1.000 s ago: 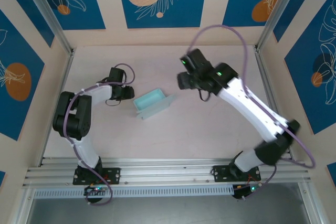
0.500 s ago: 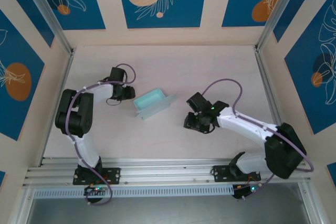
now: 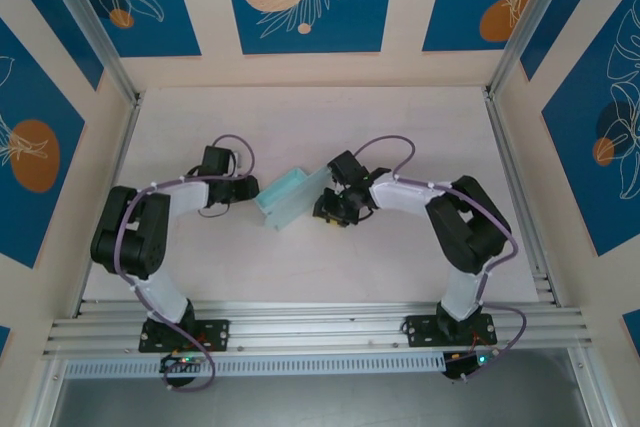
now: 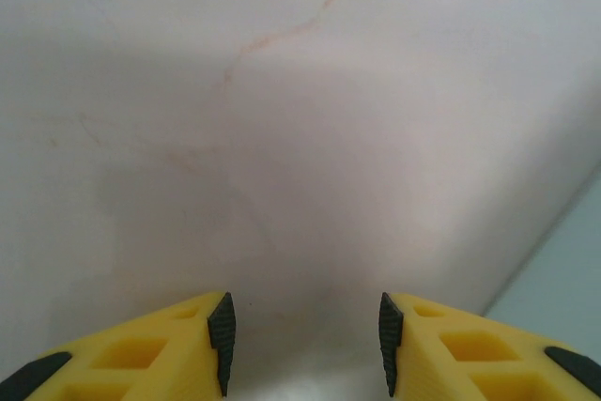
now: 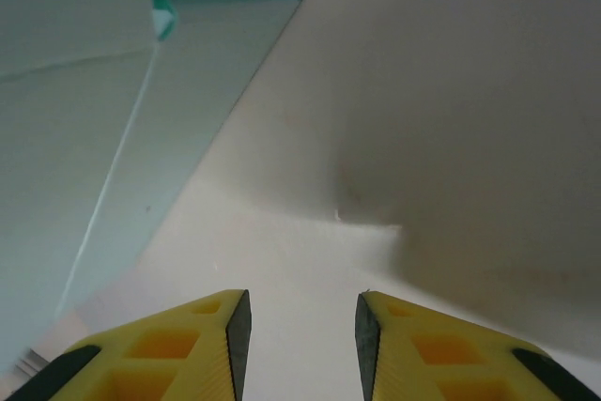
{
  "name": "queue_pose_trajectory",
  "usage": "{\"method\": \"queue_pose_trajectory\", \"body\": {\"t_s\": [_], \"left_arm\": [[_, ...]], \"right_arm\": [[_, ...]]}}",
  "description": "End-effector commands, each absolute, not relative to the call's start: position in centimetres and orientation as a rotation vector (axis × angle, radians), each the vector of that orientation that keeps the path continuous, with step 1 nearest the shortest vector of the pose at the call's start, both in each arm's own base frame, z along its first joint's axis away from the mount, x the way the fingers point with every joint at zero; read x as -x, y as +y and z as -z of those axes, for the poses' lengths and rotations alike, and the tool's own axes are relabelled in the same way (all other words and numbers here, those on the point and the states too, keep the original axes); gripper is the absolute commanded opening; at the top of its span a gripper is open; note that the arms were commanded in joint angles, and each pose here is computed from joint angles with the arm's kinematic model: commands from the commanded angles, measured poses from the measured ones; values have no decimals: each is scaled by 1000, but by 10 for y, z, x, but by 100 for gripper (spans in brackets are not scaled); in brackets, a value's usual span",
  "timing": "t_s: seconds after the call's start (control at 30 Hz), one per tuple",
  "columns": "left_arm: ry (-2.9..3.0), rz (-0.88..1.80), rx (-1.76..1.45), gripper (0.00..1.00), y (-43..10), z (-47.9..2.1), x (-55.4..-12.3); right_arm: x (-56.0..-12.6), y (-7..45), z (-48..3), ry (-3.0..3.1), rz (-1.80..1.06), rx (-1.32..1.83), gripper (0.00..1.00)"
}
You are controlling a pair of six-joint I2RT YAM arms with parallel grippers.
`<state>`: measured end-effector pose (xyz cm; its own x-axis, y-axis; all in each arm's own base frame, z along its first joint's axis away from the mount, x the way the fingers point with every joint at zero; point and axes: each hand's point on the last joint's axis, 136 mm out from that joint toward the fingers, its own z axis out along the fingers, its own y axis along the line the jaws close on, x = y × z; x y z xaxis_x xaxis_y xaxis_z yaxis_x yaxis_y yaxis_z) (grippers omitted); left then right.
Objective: Fold the paper box
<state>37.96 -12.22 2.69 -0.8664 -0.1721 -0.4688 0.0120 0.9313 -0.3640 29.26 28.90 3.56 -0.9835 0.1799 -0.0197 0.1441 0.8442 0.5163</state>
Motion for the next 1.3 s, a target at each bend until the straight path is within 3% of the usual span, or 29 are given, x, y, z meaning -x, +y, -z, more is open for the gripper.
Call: {"method": "queue_pose_trajectory", "body": {"t_s": [0.0, 0.57, 0.77, 1.0, 1.27], "left_arm": [[2650, 613, 146, 46, -139, -16, -345], [2576, 722, 145, 45, -197, -36, -293], [2549, 742, 129, 47, -209, -47, -281], [2438, 524, 75, 55, -176, -90, -298], [2377, 457, 66, 57, -158, -108, -376]], "right_arm": [[-311, 296, -39, 2948, -856, -202, 37], [-398, 267, -47, 2896, -979, -156, 38], [-408, 216, -58, 2881, -744, -256, 39], [-356, 138, -77, 2825, -470, -496, 44], [-244, 137, -83, 2799, -336, -570, 56]]}}
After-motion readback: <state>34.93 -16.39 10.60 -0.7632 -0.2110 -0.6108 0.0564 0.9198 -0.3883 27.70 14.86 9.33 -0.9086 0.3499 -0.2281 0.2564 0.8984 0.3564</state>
